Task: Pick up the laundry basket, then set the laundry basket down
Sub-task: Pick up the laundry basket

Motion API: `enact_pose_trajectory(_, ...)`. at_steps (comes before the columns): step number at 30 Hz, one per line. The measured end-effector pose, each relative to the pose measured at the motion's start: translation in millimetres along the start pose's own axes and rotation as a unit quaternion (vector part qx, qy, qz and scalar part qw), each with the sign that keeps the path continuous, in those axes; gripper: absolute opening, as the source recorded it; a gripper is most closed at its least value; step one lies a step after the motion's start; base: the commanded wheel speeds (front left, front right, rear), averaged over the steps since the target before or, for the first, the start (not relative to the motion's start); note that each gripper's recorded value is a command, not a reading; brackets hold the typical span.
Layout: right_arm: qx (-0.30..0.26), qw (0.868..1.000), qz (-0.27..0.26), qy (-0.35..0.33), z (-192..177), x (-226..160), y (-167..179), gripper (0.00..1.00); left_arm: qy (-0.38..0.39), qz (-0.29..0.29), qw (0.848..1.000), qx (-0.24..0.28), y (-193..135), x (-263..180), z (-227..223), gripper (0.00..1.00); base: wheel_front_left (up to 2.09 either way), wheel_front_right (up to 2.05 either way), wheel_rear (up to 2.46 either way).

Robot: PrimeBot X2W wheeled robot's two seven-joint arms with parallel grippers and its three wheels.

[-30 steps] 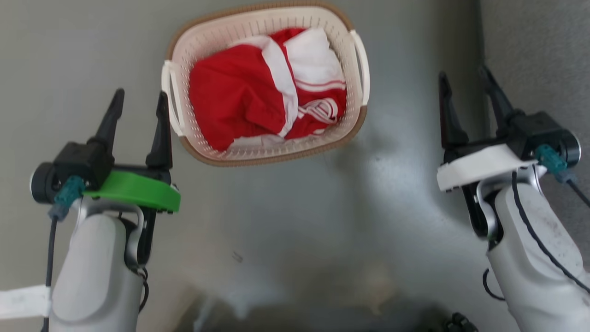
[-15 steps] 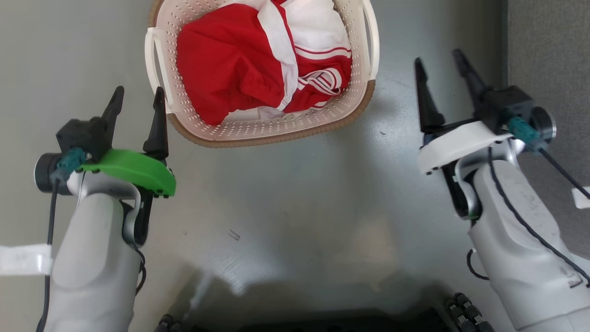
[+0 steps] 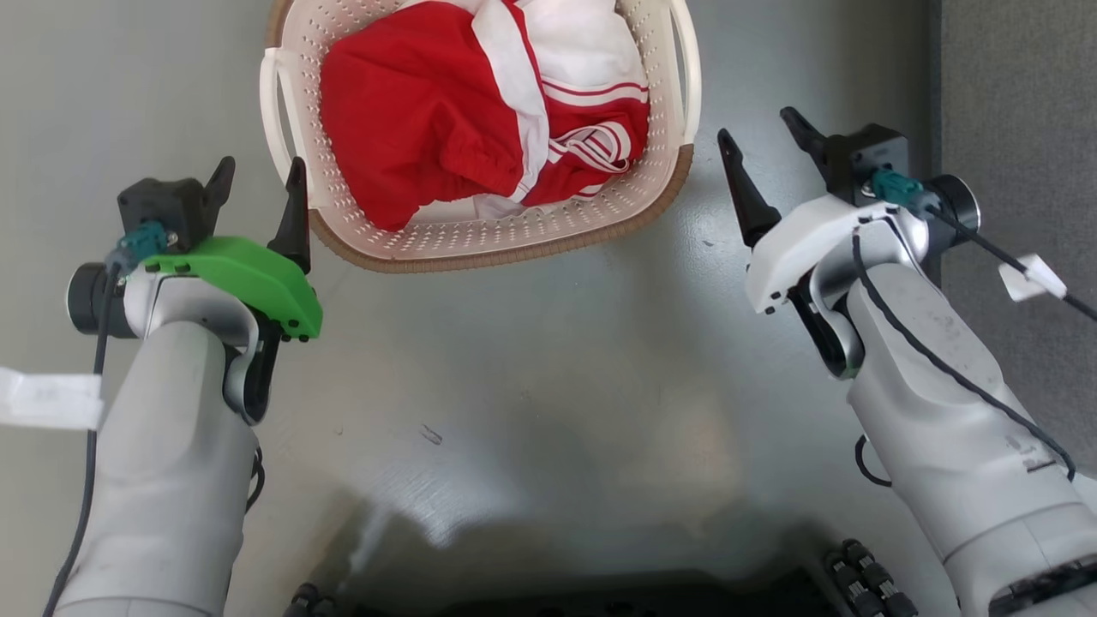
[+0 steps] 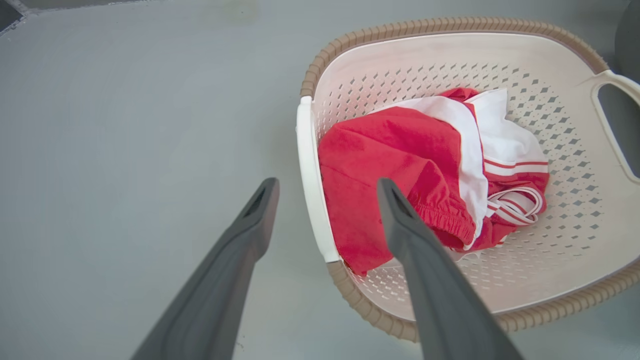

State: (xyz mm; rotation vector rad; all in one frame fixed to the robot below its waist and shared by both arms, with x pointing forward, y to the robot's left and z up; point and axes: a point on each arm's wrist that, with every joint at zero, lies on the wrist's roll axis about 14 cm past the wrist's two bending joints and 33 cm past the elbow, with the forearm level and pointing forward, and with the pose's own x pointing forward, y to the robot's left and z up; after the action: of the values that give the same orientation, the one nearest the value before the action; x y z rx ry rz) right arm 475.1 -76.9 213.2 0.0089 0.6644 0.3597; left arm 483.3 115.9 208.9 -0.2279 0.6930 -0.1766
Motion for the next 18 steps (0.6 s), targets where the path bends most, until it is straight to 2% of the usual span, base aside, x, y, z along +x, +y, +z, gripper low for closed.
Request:
enact_pose_trajectory(9, 0.000, 0.997, 0.009, 0.077, -24, 12, -2, 1.00, 0.022, 0.003, 1.000, -0.001, 2, 14, -1, 1.00, 0.00, 0.00, 0.00)
enact_pose_trajectory(18, -0.004, 0.995, 0.018, 0.099, -19, 39, -5, 1.00, 0.052, 0.000, 0.999, -0.011, 3, 34, -7, 1.00, 0.00, 0.00, 0.00)
